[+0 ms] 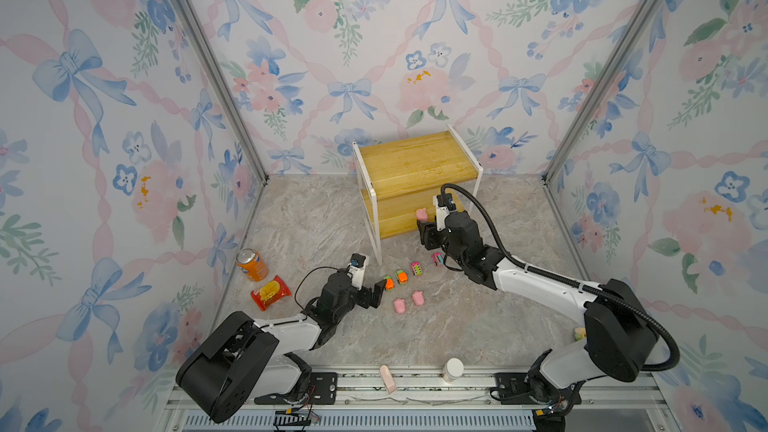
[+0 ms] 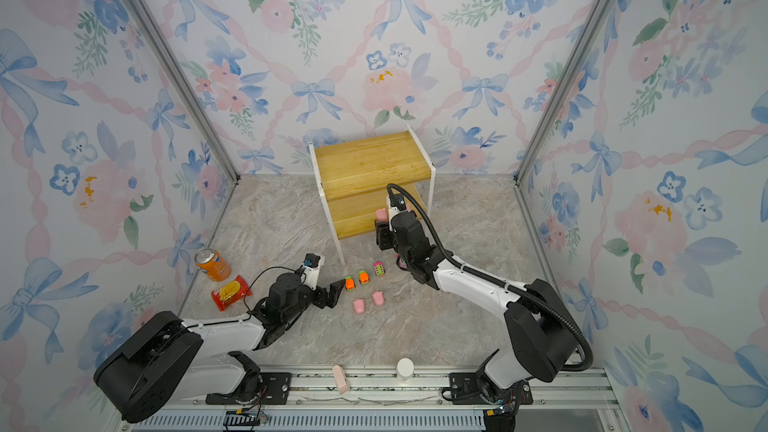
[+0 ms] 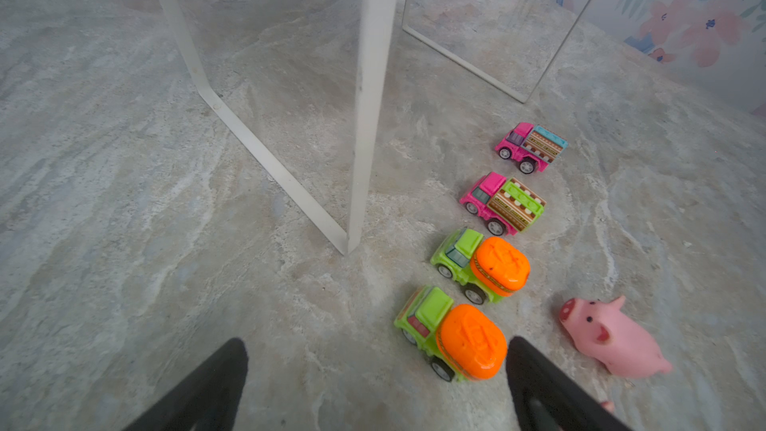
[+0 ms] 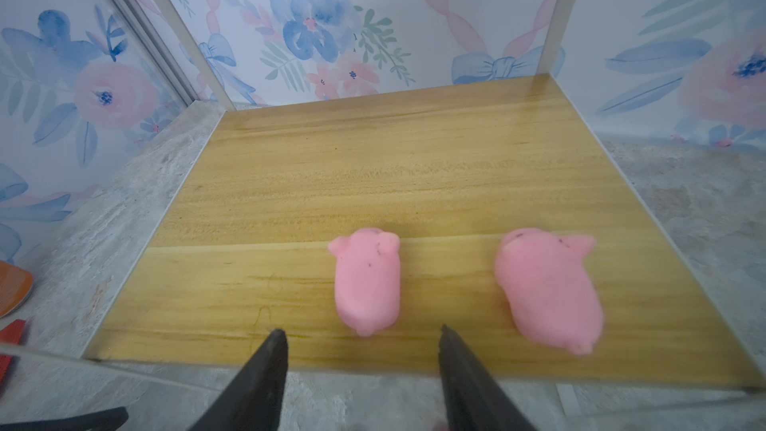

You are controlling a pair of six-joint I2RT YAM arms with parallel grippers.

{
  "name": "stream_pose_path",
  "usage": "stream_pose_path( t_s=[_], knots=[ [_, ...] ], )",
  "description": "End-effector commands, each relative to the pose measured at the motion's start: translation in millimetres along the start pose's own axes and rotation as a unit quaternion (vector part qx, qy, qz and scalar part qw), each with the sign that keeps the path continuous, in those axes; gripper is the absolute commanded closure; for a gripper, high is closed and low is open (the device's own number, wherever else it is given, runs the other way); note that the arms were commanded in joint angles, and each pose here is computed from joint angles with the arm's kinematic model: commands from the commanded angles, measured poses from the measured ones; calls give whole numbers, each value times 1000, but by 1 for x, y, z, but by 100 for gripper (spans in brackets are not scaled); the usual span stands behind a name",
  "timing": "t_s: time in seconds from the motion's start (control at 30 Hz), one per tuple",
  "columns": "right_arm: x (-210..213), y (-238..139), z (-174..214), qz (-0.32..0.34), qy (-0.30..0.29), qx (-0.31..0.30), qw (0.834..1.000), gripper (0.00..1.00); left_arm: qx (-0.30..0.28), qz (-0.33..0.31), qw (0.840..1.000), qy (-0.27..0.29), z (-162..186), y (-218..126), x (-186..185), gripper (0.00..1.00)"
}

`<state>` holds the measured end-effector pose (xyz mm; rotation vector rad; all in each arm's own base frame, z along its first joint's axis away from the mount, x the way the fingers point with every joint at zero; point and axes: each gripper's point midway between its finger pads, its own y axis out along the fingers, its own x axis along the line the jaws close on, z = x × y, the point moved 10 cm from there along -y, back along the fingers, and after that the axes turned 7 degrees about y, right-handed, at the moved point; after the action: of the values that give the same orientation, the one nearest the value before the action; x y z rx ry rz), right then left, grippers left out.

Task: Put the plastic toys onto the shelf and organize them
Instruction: 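Withdraw the right gripper and lower it onto the third pink pig, closing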

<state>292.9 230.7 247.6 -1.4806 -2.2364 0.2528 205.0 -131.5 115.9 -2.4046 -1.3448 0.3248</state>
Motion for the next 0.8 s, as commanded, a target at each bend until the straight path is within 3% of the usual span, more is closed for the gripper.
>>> stream_pose_path(
  t_s=[0.0, 0.17, 0.3, 0.57, 0.77],
  knots=[
    [-7, -17, 19, -39, -33, 80, 996, 38, 0, 1, 1000, -4, 0, 0, 1, 2],
    [-9, -50, 39, -100, -71, 127, 984, 38, 0, 3, 1000, -4, 0, 0, 1, 2],
    [-18, -65, 62, -100, -71, 165, 979, 38, 0, 7, 1000, -5, 0, 1, 0, 2],
    [-21, -81, 129, -96, -40, 161, 981, 38, 0, 7, 1000, -8, 2, -1, 0, 2],
    [-7, -81, 156, -104, -43, 165, 980, 38, 4, 9, 1000, -12, 3, -1, 0, 2]
  ],
)
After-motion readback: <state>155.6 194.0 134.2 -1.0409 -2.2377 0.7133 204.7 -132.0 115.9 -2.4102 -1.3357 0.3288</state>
